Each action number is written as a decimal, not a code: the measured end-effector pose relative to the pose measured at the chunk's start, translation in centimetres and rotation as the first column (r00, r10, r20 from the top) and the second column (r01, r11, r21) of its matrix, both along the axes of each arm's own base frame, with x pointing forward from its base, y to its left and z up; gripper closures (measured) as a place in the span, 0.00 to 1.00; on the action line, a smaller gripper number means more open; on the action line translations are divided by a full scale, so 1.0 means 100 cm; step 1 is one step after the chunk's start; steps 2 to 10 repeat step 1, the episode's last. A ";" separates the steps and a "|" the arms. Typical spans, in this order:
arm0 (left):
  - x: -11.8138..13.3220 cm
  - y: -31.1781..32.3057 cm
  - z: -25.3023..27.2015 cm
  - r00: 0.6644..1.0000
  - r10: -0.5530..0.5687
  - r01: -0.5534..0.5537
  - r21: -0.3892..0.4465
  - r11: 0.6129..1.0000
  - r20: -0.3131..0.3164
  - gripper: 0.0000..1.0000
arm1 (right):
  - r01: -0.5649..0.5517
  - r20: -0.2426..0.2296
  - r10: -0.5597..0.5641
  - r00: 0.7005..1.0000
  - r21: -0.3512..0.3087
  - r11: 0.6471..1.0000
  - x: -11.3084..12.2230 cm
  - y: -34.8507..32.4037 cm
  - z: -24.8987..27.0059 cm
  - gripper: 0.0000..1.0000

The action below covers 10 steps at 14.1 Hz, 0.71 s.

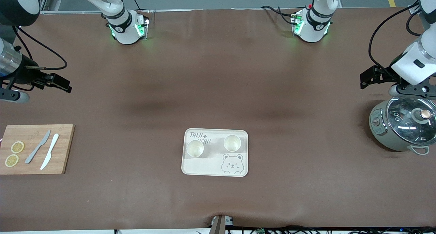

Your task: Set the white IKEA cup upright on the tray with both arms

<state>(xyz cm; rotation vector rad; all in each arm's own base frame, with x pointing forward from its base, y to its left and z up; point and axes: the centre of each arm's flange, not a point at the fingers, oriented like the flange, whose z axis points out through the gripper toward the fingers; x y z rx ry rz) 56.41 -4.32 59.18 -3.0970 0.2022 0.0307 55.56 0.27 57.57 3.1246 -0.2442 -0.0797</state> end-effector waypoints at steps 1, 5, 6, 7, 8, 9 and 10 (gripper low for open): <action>0.000 0.000 0.000 1.000 0.000 0.000 0.000 1.000 0.000 0.00 | 0.000 0.001 0.000 1.000 0.000 1.000 0.000 0.000 0.000 0.00; 0.000 0.000 0.000 1.000 0.000 0.000 0.000 1.000 0.000 0.00 | 0.000 0.001 0.000 1.000 0.000 1.000 0.000 0.000 0.000 0.00; 0.000 0.000 0.000 1.000 0.000 0.000 0.000 1.000 0.000 0.00 | 0.000 0.001 0.000 1.000 0.000 1.000 0.000 0.000 0.000 0.00; 0.000 0.000 0.000 1.000 0.000 0.000 0.000 1.000 0.000 0.00 | 0.000 0.001 0.000 1.000 0.000 1.000 0.000 0.000 0.000 0.00; 0.000 0.000 0.000 1.000 0.000 0.000 0.000 1.000 0.000 0.00 | 0.000 0.001 0.000 1.000 0.000 1.000 0.000 0.000 0.000 0.00; 0.000 0.000 0.000 1.000 0.000 0.000 0.000 1.000 0.000 0.00 | 0.000 0.001 0.000 1.000 0.000 1.000 0.000 0.000 0.000 0.00; 0.000 0.000 0.000 1.000 0.000 0.000 0.000 1.000 0.000 0.00 | 0.000 0.001 0.000 1.000 0.000 1.000 0.000 0.000 0.000 0.00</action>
